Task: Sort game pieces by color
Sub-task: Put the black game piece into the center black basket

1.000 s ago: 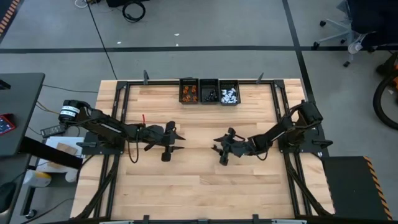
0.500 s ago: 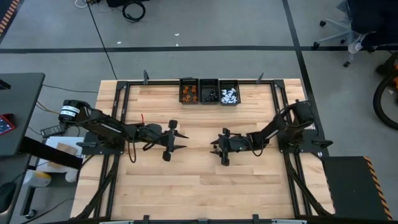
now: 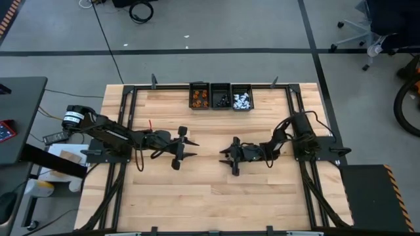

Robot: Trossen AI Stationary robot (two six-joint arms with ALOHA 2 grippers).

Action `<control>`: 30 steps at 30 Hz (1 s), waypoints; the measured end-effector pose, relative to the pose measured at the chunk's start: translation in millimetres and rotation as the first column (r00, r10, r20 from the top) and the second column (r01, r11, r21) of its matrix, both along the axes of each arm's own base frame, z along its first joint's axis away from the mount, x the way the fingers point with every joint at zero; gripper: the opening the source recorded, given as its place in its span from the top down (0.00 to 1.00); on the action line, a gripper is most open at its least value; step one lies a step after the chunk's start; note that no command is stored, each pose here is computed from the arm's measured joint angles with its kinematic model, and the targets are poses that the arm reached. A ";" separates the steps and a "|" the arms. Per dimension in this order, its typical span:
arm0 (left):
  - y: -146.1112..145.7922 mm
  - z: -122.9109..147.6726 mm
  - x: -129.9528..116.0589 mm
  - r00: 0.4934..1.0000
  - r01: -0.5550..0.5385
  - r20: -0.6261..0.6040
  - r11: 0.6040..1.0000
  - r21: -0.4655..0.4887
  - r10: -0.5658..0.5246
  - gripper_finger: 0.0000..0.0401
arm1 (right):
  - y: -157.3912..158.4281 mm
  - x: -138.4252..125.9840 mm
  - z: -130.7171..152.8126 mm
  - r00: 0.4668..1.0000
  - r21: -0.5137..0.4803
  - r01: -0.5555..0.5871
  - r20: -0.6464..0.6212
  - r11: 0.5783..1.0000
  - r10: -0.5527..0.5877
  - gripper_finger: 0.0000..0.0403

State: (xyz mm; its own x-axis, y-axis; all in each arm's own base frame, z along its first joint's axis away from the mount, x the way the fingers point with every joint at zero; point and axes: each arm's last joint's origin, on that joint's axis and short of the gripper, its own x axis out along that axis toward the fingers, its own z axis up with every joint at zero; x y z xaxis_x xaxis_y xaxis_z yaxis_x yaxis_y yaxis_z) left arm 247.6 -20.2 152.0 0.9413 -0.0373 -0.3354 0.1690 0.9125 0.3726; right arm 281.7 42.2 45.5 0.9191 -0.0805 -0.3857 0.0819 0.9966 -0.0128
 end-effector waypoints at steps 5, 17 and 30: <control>0.0 -0.8 -0.3 1.000 -0.002 -0.009 1.000 -0.006 0.002 0.58 | -3.1 -5.3 -1.5 1.000 -0.019 -0.016 0.001 1.000 0.016 0.61; 0.2 -5.1 -2.0 0.998 -0.032 -0.060 0.997 -0.071 0.027 0.58 | -18.1 -4.2 -0.3 0.999 0.058 -0.034 -0.002 0.998 0.034 0.81; -0.4 -8.5 -3.6 0.992 -0.090 -0.109 0.977 -0.192 0.070 0.58 | -41.2 7.2 41.5 0.998 -0.032 0.005 -0.056 0.999 -0.007 0.82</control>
